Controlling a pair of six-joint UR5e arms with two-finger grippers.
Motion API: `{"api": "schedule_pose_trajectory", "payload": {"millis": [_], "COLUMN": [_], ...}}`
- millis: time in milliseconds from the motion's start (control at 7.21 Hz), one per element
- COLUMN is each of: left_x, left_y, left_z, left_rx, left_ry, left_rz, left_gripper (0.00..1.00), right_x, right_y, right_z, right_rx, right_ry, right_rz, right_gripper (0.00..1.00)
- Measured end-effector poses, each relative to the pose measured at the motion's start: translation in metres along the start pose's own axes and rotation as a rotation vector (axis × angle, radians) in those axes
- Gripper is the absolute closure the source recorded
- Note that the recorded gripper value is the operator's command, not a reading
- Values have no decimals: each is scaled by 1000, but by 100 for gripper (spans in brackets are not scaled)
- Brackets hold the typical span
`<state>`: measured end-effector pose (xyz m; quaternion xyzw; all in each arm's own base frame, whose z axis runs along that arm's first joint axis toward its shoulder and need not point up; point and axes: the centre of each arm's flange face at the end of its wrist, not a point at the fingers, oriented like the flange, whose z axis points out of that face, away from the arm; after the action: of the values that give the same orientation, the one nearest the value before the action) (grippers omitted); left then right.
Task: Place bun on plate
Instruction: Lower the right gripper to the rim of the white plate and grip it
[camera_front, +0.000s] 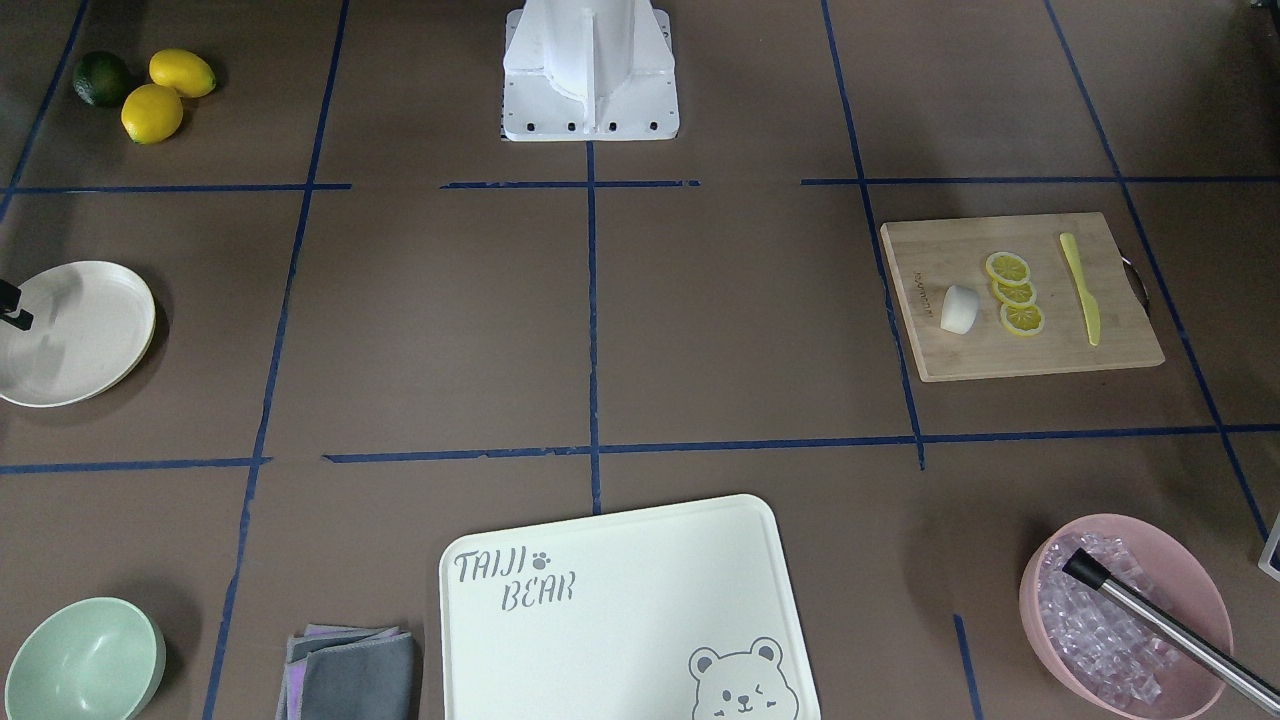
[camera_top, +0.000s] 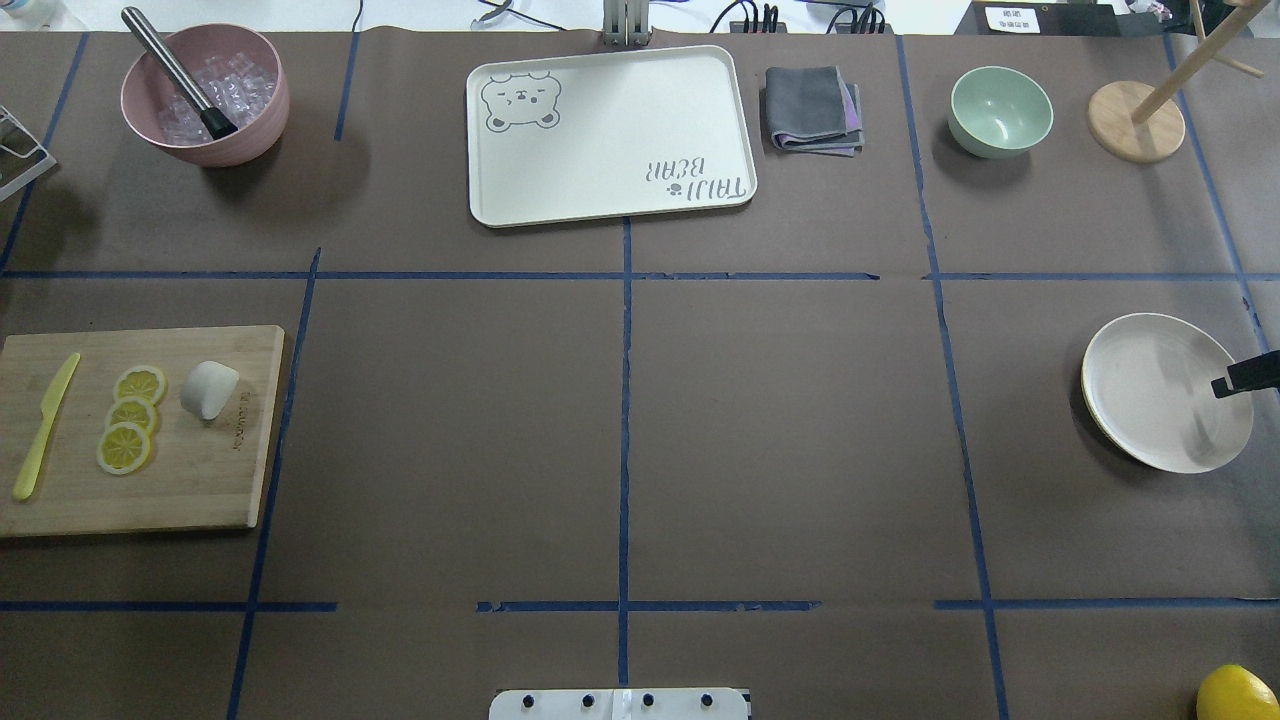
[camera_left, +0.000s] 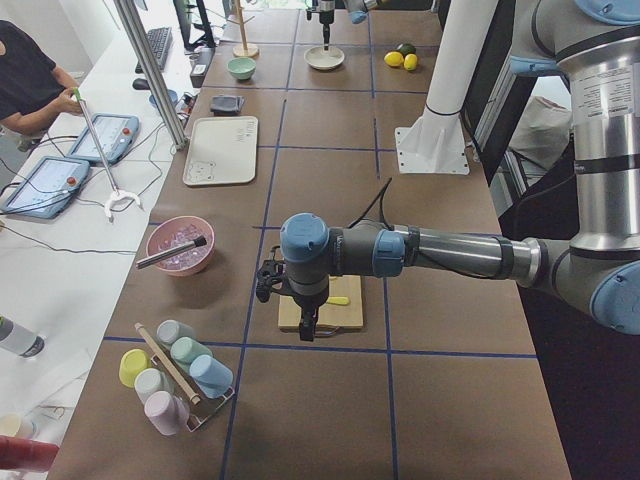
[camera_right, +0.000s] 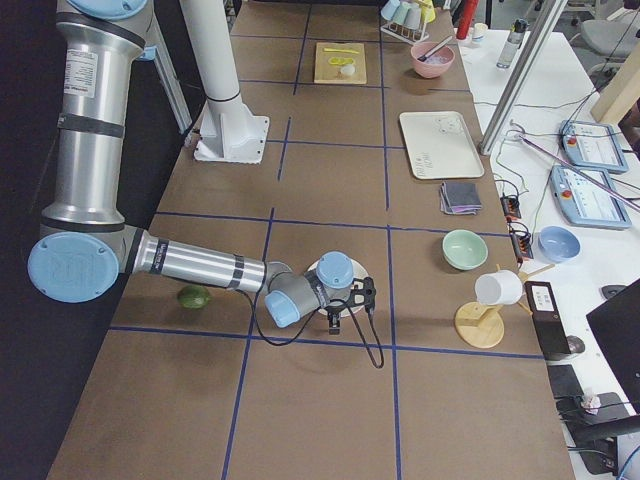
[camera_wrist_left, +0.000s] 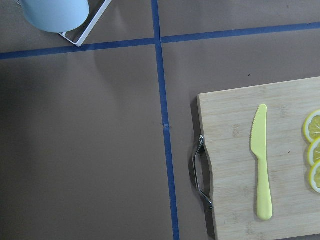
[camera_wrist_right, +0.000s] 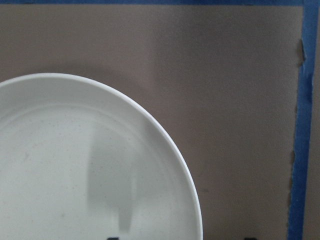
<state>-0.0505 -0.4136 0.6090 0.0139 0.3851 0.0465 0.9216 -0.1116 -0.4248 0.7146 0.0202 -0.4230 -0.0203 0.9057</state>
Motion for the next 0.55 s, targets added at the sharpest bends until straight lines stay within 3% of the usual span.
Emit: {"api": "schedule_pose_trajectory", "payload": {"millis": [139,277,555], "left_x": [0,0,0], "left_y": [0,0,0], "left_z": [0,0,0], "left_rx": [0,0,0], "left_ry": [0,0,0], "left_rz": [0,0,0], "left_gripper": [0,0,0], "right_x": [3,5,0], "right_y": [1,1,-4], "right_z": [4,5,4], "right_rx": [-8,-11,-6], "right_ry": [3,4,-3], "right_rz": [6,16,33], "right_gripper": [91,99,100]}}
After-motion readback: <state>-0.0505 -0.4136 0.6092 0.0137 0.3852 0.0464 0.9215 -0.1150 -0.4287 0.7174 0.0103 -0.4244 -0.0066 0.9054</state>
